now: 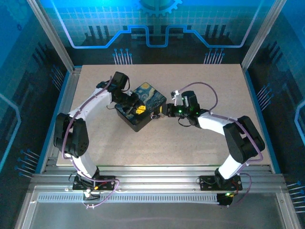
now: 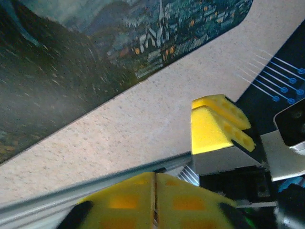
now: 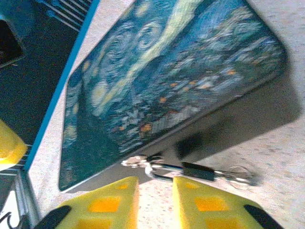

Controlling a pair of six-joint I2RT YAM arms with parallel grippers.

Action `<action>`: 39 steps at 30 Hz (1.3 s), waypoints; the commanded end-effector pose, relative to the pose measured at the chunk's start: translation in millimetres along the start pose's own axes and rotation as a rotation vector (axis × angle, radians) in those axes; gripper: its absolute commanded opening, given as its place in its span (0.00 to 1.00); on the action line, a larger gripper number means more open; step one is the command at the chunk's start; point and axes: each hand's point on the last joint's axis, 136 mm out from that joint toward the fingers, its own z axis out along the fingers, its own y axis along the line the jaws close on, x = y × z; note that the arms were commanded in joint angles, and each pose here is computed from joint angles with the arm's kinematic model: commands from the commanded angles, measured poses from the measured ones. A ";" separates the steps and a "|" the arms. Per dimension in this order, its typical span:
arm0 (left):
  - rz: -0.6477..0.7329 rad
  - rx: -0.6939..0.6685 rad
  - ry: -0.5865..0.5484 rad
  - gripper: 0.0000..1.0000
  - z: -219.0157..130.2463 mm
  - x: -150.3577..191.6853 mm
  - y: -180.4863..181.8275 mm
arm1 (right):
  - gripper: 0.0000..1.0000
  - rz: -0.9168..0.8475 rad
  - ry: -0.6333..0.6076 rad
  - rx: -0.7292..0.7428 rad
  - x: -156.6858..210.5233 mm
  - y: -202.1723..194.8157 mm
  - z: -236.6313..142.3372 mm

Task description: Unlock a padlock with a key

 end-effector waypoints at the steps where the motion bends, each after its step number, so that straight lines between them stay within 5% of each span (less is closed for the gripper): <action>1: 0.093 -0.126 -0.088 0.29 -19.4 -4.4 20.8 | 0.34 -0.152 0.104 -0.021 11.6 -3.4 4.5; 10: 0.198 -0.304 -0.279 0.37 -52.7 -55.2 44.6 | 0.40 -0.370 0.198 -0.017 25.7 -25.7 39.3; 27: 0.313 -0.341 -0.357 0.42 -45.1 -127.0 39.3 | 0.44 -0.733 0.310 -0.069 56.7 -21.7 73.5; 39: 0.333 -0.387 -0.336 0.41 -36.6 -127.2 56.6 | 0.17 -0.685 0.254 -0.071 48.9 -16.2 74.4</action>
